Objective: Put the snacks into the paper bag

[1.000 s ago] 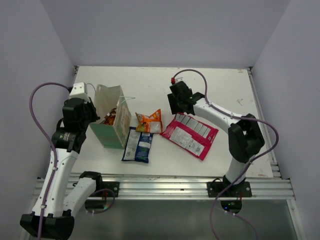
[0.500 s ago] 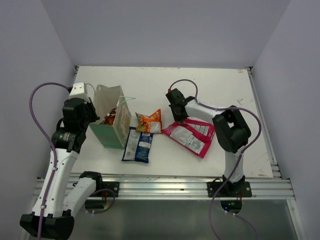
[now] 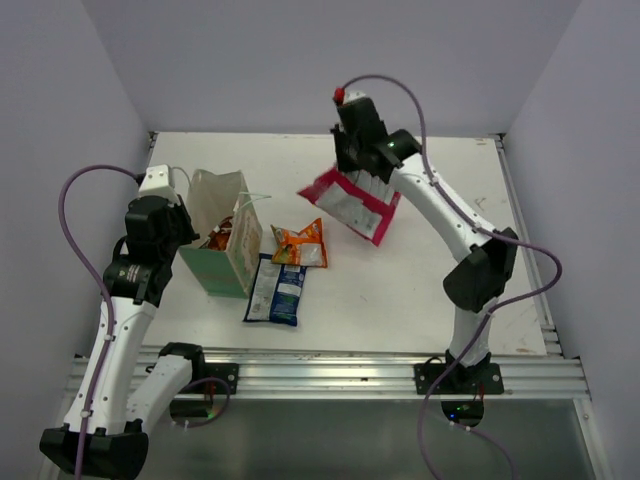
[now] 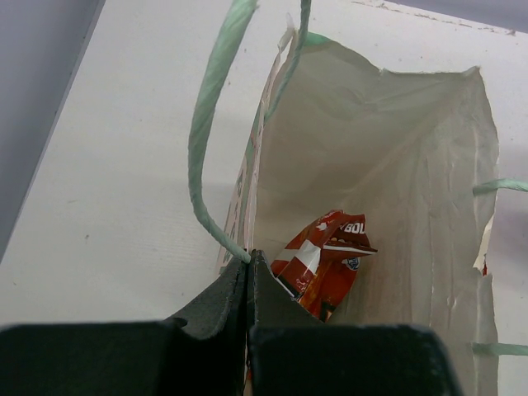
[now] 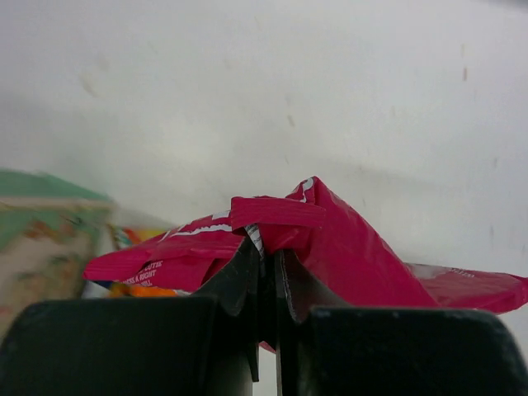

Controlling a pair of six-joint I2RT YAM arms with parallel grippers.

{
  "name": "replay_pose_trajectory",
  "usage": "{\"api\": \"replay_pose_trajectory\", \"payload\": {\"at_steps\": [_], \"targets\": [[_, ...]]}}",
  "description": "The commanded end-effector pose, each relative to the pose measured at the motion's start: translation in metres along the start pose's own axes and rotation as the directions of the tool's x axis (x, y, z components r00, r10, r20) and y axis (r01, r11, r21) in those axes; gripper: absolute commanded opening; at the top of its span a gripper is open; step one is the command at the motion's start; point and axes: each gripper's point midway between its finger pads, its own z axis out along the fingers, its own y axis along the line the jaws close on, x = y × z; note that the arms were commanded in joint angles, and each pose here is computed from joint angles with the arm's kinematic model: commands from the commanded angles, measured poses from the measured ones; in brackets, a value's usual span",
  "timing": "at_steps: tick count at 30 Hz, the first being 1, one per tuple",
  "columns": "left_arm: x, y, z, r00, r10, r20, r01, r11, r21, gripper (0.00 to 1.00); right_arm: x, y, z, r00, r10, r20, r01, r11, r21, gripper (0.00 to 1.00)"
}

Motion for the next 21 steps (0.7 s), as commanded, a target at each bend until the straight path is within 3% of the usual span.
{"api": "replay_pose_trajectory", "payload": {"at_steps": [1, 2, 5, 6, 8, 9, 11, 12, 13, 15, 16, 21], "targets": [[0.0, -0.001, -0.003, 1.0, -0.004, -0.002, 0.004, 1.0, 0.005, 0.0, -0.126, 0.028, -0.128, 0.926, 0.128, 0.354, -0.042, 0.969, -0.242, 0.0], [0.001, -0.001, -0.003, 1.0, -0.004, -0.003, 0.004, 1.0, 0.007, 0.0, -0.159, 0.036, -0.163, 0.877, 0.174, 0.448, -0.034, 0.953, -0.302, 0.0], [0.002, -0.002, -0.003, 1.0, -0.008, -0.004, 0.008, 1.0, 0.011, 0.0, -0.2, 0.072, -0.209, 0.789, 0.318, 0.526, 0.002, 0.854, -0.52, 0.0], [0.001, -0.003, -0.003, 1.0, -0.008, -0.004, 0.008, 1.0, 0.014, 0.0, -0.217, 0.08, -0.223, 0.731, 0.379, 0.568, 0.026, 0.816, -0.577, 0.0], [0.002, -0.003, -0.003, 1.0, -0.009, -0.007, 0.009, 1.0, 0.017, 0.0, -0.228, 0.097, -0.239, 0.696, 0.479, 0.535, 0.039, 0.719, -0.694, 0.0], [0.003, -0.004, -0.002, 1.0, -0.009, -0.011, 0.009, 1.0, 0.019, 0.0, -0.241, 0.108, -0.25, 0.652, 0.56, 0.511, 0.05, 0.641, -0.766, 0.0], [0.003, -0.004, -0.002, 1.0, -0.009, -0.011, 0.01, 1.0, 0.02, 0.0, -0.249, 0.127, -0.26, 0.635, 0.619, 0.463, 0.085, 0.54, -0.837, 0.0], [0.003, -0.005, -0.002, 1.0, -0.01, -0.01, 0.01, 1.0, 0.022, 0.0, -0.259, 0.133, -0.288, 0.606, 0.677, 0.417, 0.131, 0.433, -0.892, 0.0], [0.004, -0.005, -0.002, 1.0, -0.01, -0.01, 0.01, 1.0, 0.022, 0.0, -0.261, 0.147, -0.268, 0.623, 0.686, 0.375, 0.117, 0.393, -0.912, 0.0], [0.003, -0.005, -0.003, 1.0, -0.01, -0.007, 0.011, 1.0, 0.023, 0.0, -0.268, 0.162, -0.291, 0.616, 0.722, 0.316, 0.157, 0.281, -0.947, 0.0], [0.003, -0.005, -0.003, 1.0, -0.01, -0.009, 0.01, 1.0, 0.022, 0.0, -0.267, 0.173, -0.277, 0.63, 0.721, 0.29, 0.145, 0.257, -0.955, 0.0], [0.005, -0.004, -0.002, 1.0, -0.009, -0.013, 0.009, 1.0, 0.02, 0.0, -0.26, 0.204, -0.29, 0.647, 0.745, 0.164, 0.153, 0.084, -0.985, 0.0]]}}
